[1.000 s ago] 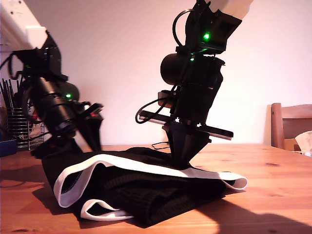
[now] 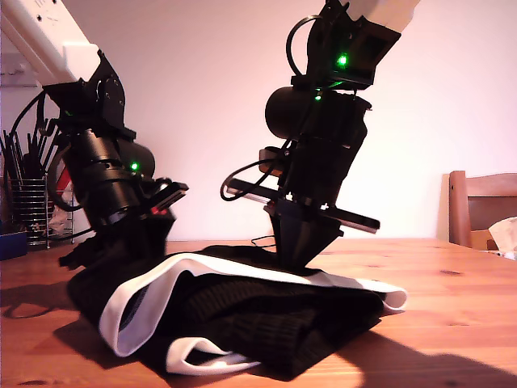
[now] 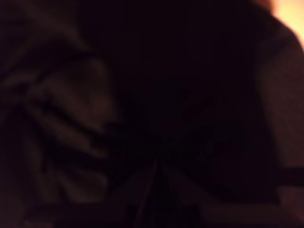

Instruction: Fold the shorts in front of you. After folding it, place it to the left side.

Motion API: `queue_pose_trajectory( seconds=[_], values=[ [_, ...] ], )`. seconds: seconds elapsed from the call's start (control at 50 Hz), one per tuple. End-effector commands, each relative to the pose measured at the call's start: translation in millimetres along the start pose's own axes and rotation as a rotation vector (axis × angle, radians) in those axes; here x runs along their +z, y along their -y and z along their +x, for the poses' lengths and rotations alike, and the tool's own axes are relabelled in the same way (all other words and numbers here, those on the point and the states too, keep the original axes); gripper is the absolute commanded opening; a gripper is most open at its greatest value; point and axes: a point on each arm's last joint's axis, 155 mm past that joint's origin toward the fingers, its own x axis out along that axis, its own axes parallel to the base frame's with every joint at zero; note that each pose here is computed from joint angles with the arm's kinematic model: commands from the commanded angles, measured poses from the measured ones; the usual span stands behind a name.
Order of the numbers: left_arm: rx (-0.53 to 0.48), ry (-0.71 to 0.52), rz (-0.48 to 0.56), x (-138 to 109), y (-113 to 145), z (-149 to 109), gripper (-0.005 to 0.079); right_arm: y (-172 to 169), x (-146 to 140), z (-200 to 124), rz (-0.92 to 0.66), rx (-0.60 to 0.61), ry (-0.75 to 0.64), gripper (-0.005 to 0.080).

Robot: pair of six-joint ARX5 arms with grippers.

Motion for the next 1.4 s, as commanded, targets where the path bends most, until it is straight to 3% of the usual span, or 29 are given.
queue_pose_trajectory(
  seconds=[0.0,0.2,0.4,0.74,0.82,0.88,1.08,1.24,1.38],
  values=[
    [0.054,-0.019,-0.013,-5,-16,5,-0.0019,0,-8,6,-0.032,0.023,-0.032,-0.0012],
    [0.174,0.091,-0.034,8,-36,-28,-0.0019,-3,11,-20,-0.04,0.074,0.034,-0.0012],
    [0.17,0.178,-0.157,21,-48,-43,-0.002,3,18,-44,-0.021,0.116,0.067,-0.0012],
    [0.071,0.272,-0.37,41,-47,-51,-0.002,-3,20,-48,-0.009,0.163,0.074,-0.0012],
    [-0.004,0.285,-0.415,47,-36,-51,-0.002,-3,21,-48,-0.008,0.163,0.076,-0.0012],
    [-0.051,0.288,-0.41,50,-25,-51,-0.0019,-3,22,-48,-0.014,0.164,0.081,-0.0012],
    [-0.055,0.306,-0.344,57,-2,-47,-0.0019,-5,34,-49,-0.045,0.167,0.131,-0.0012],
    [-0.032,0.352,-0.267,65,20,-49,-0.0019,-3,46,-49,-0.089,0.153,0.181,-0.0012],
    [0.02,0.384,-0.25,68,20,-53,-0.0019,13,44,-35,-0.128,0.097,0.198,-0.0012]
  ],
)
